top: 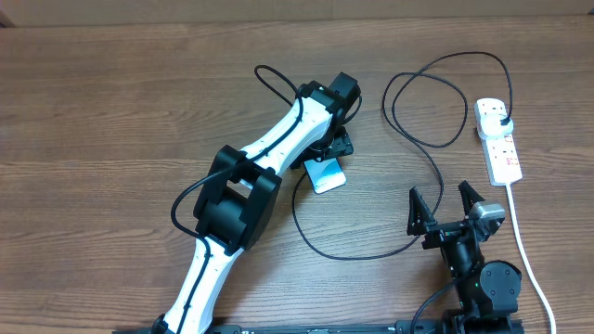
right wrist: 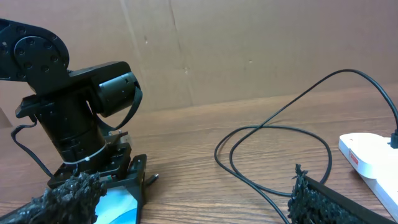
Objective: Plug charger to phone and switch on socket
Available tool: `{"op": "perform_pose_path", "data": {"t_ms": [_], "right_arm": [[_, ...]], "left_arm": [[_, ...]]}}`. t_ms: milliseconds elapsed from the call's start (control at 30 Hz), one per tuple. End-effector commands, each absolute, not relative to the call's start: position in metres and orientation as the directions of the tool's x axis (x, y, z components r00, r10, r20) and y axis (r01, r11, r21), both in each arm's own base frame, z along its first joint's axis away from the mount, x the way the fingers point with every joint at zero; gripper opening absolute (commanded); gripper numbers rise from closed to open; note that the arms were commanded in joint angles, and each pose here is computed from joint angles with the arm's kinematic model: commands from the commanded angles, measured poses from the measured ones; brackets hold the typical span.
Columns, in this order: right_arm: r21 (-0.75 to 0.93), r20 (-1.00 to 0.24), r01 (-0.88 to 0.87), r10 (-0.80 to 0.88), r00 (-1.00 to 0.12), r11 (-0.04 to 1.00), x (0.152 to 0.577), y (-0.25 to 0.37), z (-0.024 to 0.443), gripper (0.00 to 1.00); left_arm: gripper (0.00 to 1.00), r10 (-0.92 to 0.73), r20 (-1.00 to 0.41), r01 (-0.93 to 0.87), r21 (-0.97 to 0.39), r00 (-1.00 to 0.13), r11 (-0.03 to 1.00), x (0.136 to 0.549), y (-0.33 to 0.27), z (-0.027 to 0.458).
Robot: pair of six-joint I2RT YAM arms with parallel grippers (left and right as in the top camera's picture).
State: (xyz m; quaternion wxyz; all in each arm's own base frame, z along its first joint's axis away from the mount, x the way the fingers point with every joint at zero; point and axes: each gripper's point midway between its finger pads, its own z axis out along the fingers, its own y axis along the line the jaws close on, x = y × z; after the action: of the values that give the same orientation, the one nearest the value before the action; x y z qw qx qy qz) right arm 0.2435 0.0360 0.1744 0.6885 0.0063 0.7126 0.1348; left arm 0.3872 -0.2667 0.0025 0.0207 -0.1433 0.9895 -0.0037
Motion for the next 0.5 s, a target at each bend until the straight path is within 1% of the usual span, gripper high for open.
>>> {"op": "perform_pose_path", "data": {"t_ms": [0, 267, 367, 467], "right_arm": [[0.2, -0.98, -0.186, 0.194, -0.051, 0.962, 0.2432, 0.0379, 0.1724, 1.0], [0.2, -0.98, -0.186, 0.194, -0.05, 0.962, 0.2432, 0.0378, 0.1724, 1.0], [0.2, -0.98, -0.186, 0.194, -0.051, 0.962, 0.2432, 0.0379, 0.1724, 1.0], [0.2, -0.98, -0.186, 0.194, -0.051, 0.962, 0.2432, 0.0379, 0.1724, 1.0]], "left_arm": [[0.94, -0.297, 0.001, -0.297, 0.043, -0.955, 0.954, 0.3727, -0.2669, -0.0226], [0.91, -0.311, -0.002, -0.31, 0.041, -0.951, 0.95, 0.3744, -0.2679, -0.0276], [0.87, -0.313, -0.009, -0.313, 0.03, -0.95, 0.949, 0.3774, -0.2691, -0.0275], [0.85, -0.315, -0.005, -0.315, 0.016, -0.949, 0.949, 0.379, -0.271, -0.0275]]}}
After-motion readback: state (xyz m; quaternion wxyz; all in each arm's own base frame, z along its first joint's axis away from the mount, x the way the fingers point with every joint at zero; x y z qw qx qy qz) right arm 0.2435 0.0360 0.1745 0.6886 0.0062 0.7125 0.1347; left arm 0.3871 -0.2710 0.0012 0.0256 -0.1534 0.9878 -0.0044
